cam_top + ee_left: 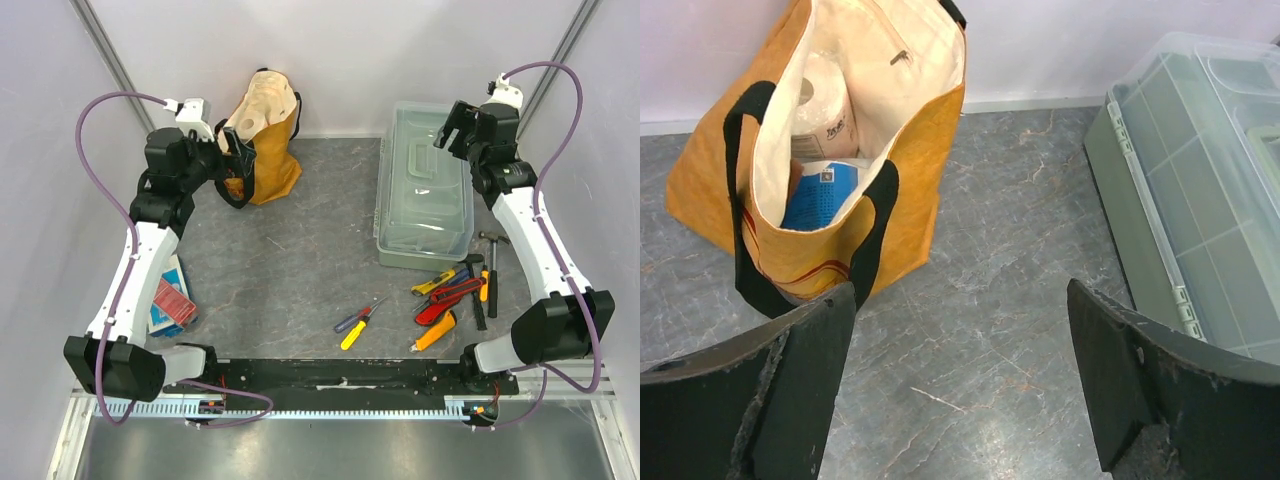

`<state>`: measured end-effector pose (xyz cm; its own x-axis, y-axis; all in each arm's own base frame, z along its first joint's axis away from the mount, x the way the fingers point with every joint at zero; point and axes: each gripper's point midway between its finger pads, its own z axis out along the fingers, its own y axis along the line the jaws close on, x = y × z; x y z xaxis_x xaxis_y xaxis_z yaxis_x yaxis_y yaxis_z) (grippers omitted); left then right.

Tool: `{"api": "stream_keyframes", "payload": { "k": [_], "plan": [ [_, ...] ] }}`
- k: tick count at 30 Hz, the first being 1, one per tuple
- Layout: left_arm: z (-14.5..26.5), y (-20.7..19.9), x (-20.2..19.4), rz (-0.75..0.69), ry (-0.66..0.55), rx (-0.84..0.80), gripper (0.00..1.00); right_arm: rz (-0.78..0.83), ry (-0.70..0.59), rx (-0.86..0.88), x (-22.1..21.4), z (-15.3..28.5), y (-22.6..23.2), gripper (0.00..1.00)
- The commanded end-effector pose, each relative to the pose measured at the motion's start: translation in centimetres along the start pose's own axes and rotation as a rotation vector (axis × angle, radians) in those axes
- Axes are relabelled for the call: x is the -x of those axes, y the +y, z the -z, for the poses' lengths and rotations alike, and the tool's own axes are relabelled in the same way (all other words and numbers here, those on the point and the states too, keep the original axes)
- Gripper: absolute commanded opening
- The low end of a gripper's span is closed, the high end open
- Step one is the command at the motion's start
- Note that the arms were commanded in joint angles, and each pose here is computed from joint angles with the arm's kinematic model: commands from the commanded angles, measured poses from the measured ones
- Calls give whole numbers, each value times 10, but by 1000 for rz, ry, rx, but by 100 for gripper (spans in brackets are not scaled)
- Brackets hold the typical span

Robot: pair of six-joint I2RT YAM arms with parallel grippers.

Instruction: Pack the tool kit

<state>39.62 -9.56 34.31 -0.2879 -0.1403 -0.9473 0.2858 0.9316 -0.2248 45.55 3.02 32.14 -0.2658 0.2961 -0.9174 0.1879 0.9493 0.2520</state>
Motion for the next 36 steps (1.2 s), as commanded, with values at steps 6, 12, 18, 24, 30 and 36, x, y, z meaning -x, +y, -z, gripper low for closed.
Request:
{"api": "stream_keyframes", "payload": {
  "k": [6, 12, 18, 24, 30, 36],
  "plan": [
    [10, -21, 5, -33, -35, -117, 95, -159, 78, 66, 7, -11, 3, 92],
    [9, -43, -2, -10, -17, -251, 96, -192, 121, -5, -1, -28, -33, 93],
    [-1, -50, -10, 47, 19, -297, 95, -123, 182, -52, -24, -43, -59, 94],
    [-11, -52, -15, 88, 48, -318, 94, -69, 308, 33, -60, -53, -52, 91],
    [-17, -54, -22, 128, 77, -338, 93, -120, 420, 96, -94, -42, -43, 79],
    [-23, -54, -28, 153, 99, -343, 91, -190, 501, 133, -126, -28, -28, 59]
  ]
}}
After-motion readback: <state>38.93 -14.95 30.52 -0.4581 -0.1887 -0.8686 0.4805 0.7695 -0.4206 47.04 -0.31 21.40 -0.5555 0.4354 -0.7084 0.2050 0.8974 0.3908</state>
